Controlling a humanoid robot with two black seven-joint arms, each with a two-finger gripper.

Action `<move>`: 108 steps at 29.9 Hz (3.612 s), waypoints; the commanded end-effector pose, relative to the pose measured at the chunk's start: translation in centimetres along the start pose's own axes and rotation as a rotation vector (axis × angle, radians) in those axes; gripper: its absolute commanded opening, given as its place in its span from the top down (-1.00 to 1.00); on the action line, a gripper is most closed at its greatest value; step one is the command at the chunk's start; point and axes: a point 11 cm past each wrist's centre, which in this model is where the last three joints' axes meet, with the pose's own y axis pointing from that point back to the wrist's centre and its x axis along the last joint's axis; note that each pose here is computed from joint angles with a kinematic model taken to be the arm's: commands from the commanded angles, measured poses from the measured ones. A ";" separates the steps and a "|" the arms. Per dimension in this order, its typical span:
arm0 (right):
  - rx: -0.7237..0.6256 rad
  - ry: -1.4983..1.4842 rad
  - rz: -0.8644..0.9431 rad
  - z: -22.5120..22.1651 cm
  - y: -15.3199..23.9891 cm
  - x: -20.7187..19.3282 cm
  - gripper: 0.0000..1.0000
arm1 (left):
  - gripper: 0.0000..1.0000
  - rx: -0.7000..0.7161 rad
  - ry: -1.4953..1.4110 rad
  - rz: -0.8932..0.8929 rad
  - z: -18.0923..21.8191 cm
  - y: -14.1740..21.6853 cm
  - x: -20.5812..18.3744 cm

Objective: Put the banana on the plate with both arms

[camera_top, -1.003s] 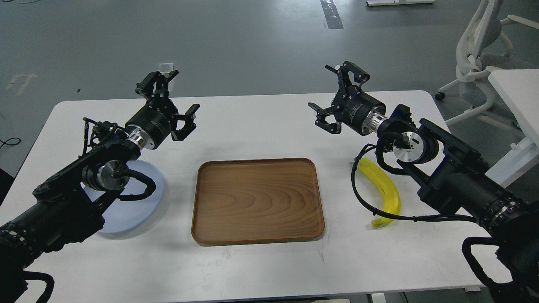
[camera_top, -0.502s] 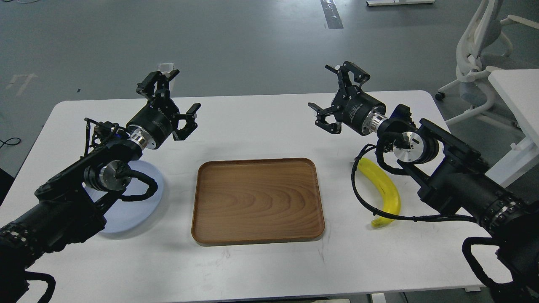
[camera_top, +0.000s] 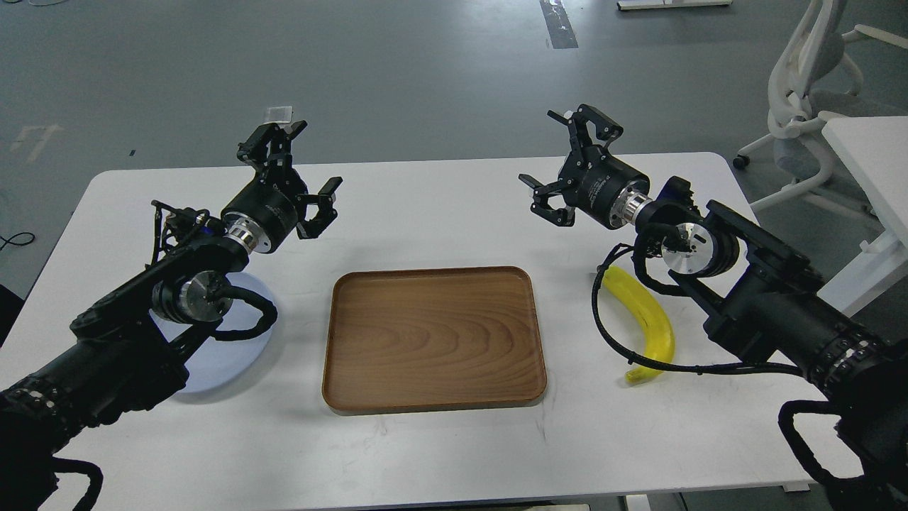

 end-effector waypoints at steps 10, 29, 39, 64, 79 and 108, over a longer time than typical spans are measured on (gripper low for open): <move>0.003 0.002 -0.001 -0.2 0.1 0.0 -0.99 | -0.96 -0.010 -0.472 -0.007 2.6 -0.1 0.6; 0.000 -0.007 0.037 0.3 1.1 1.6 -0.99 | -0.95 0.285 -1.825 -0.081 2.5 15.8 13.0; -0.002 -0.005 0.038 0.3 1.1 1.7 -0.99 | -0.94 0.449 -1.804 -0.059 0.4 21.5 16.3; -0.003 -0.001 0.055 0.2 1.5 2.3 -0.99 | 0.32 0.571 -1.768 -0.066 -2.0 24.9 18.1; -0.001 -0.001 0.068 0.1 1.5 2.4 -0.99 | 1.00 0.536 -1.744 -0.019 -1.2 23.9 17.9; 0.187 0.050 0.147 -10.1 3.7 4.3 -0.99 | 1.00 0.215 -1.767 -0.670 -10.3 6.7 -0.7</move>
